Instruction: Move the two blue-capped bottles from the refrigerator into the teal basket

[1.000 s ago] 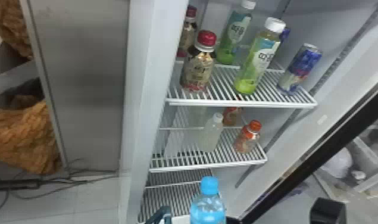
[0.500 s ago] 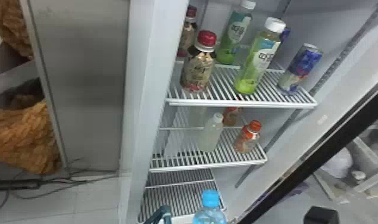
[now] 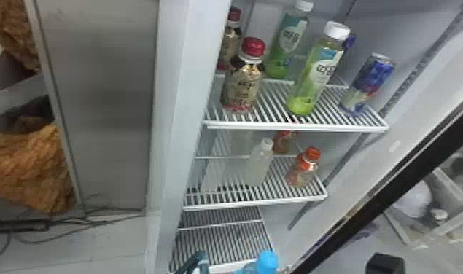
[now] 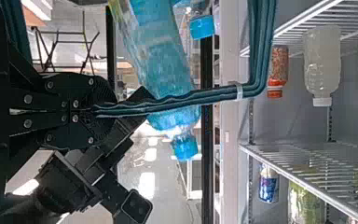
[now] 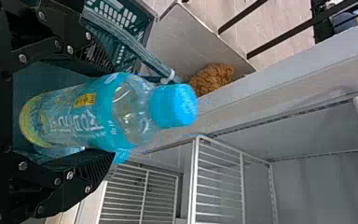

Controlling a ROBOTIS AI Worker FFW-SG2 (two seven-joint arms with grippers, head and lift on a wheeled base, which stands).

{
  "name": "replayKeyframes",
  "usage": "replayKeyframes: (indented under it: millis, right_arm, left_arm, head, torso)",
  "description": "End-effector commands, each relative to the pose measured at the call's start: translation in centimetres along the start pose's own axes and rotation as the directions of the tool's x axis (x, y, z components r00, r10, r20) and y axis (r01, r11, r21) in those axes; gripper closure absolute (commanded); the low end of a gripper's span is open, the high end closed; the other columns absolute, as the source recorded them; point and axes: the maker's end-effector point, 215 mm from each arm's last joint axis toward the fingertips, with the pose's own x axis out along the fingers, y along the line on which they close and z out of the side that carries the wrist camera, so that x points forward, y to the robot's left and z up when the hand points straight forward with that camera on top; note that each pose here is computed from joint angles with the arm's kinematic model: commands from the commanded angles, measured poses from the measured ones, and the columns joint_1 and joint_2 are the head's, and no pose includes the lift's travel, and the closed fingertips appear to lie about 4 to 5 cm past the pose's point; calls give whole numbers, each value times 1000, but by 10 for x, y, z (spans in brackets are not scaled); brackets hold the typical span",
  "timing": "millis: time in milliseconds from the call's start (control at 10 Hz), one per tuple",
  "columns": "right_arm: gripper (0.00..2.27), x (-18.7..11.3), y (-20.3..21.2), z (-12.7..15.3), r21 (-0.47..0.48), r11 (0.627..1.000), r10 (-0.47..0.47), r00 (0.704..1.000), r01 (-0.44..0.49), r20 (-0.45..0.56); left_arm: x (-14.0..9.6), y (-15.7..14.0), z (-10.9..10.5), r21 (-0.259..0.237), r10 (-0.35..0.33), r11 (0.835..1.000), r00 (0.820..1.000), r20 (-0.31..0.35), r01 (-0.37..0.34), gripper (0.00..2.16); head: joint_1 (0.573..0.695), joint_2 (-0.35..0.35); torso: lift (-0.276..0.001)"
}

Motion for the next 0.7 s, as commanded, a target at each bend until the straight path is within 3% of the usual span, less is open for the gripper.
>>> replayKeyframes:
  millis: [0, 600]
  right_arm:
    - [495, 1, -1, 3, -4, 1000, 6, 1000, -6, 11]
    - [360, -3, 3, -3, 7, 999, 38, 999, -38, -2]
  left_arm:
    - [0, 0, -1, 0, -2, 1000, 1000, -1, 2, 1157]
    - [1, -1, 0, 1, -2, 1000, 1000, 1, 2, 1157]
  head:
    - [695, -350]
    - [695, -350]
  torso:
    - [-160]
    - [-160]
